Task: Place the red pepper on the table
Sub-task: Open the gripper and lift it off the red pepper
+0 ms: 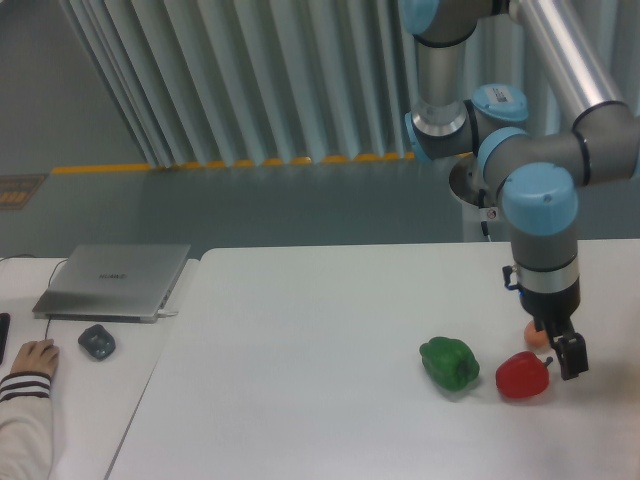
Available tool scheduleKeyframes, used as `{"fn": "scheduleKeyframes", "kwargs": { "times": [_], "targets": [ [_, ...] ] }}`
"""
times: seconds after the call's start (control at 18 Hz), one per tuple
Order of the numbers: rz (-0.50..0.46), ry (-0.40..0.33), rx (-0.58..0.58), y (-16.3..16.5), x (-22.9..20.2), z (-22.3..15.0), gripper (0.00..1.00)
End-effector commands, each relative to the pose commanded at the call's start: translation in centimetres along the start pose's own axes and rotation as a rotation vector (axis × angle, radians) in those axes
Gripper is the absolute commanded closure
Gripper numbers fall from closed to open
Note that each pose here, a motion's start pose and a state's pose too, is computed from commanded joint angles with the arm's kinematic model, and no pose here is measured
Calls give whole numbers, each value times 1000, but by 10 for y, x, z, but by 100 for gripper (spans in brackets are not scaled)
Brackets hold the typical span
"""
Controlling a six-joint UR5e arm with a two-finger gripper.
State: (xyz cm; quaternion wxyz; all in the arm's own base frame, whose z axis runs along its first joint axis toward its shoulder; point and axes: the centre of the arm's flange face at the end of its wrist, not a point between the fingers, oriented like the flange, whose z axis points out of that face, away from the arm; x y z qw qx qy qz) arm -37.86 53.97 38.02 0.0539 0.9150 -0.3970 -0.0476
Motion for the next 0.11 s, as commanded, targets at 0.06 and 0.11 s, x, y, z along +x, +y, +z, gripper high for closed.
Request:
{"fn": "scheduleKeyframes", "kwargs": {
  "times": [0.06,0.11],
  "targets": [
    [-2,-1,-2,1,0,0,0],
    [-2,-3,-2,1,1,-1,0]
  ]
}}
